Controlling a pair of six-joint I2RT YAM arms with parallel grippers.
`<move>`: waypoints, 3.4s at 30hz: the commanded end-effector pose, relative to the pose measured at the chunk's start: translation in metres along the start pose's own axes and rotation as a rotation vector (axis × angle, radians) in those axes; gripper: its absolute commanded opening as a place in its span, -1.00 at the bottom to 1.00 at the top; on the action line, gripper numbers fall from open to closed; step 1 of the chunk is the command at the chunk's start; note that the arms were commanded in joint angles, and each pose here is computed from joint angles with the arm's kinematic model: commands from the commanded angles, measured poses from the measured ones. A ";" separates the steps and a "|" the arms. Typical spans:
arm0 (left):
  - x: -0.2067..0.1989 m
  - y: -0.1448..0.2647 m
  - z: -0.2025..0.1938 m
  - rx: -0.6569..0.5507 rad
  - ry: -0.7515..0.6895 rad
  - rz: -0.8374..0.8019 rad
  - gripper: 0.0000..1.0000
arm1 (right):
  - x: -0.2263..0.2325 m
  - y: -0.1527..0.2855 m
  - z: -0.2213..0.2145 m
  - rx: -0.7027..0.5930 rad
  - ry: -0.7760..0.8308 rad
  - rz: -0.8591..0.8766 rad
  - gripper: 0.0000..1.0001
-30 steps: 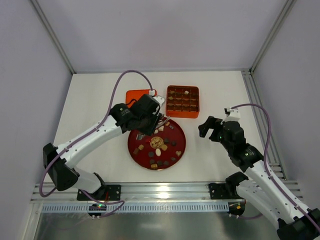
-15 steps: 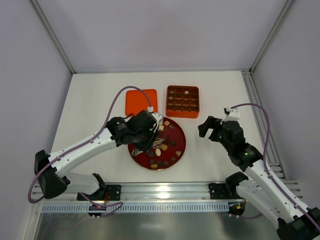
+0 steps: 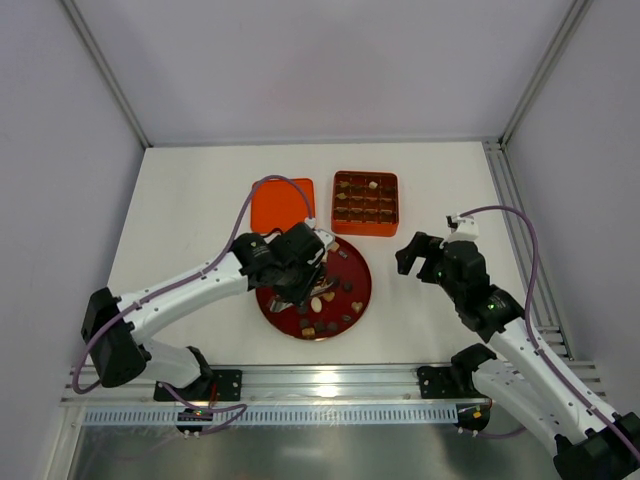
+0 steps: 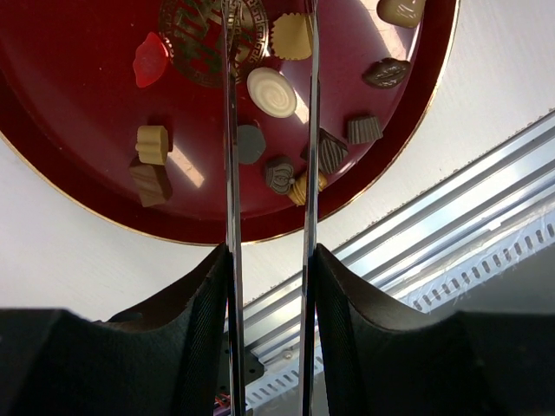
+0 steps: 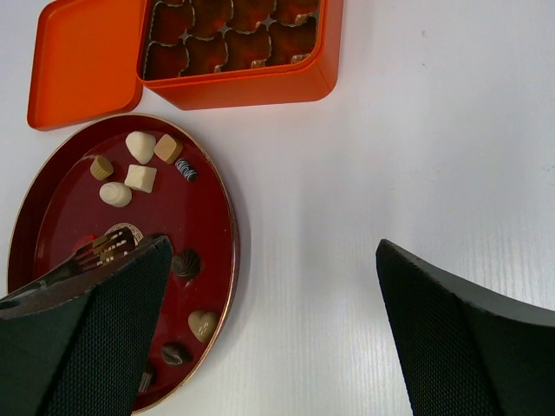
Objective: Pack the chocolate
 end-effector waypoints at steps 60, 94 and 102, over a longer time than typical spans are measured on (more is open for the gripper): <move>-0.006 0.005 0.040 -0.052 -0.087 0.070 -0.34 | 0.001 0.005 0.008 -0.064 -0.013 0.011 1.00; 0.009 -0.004 0.186 -0.282 -0.040 0.193 -0.34 | 0.006 0.011 0.018 -0.073 -0.005 0.020 1.00; 0.019 -0.030 0.219 -0.304 -0.025 0.195 -0.35 | 0.004 0.015 0.019 -0.081 -0.002 0.014 1.00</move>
Point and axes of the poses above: each gripper's point midway between its finger pads, its own y axis back along the fingers, its own x axis along the line the jaws close on, z = x × y, the point moved 9 cm from there along y, back along the fingers, and after that the axes turned 2 degrees about y, right-handed, at the moved point
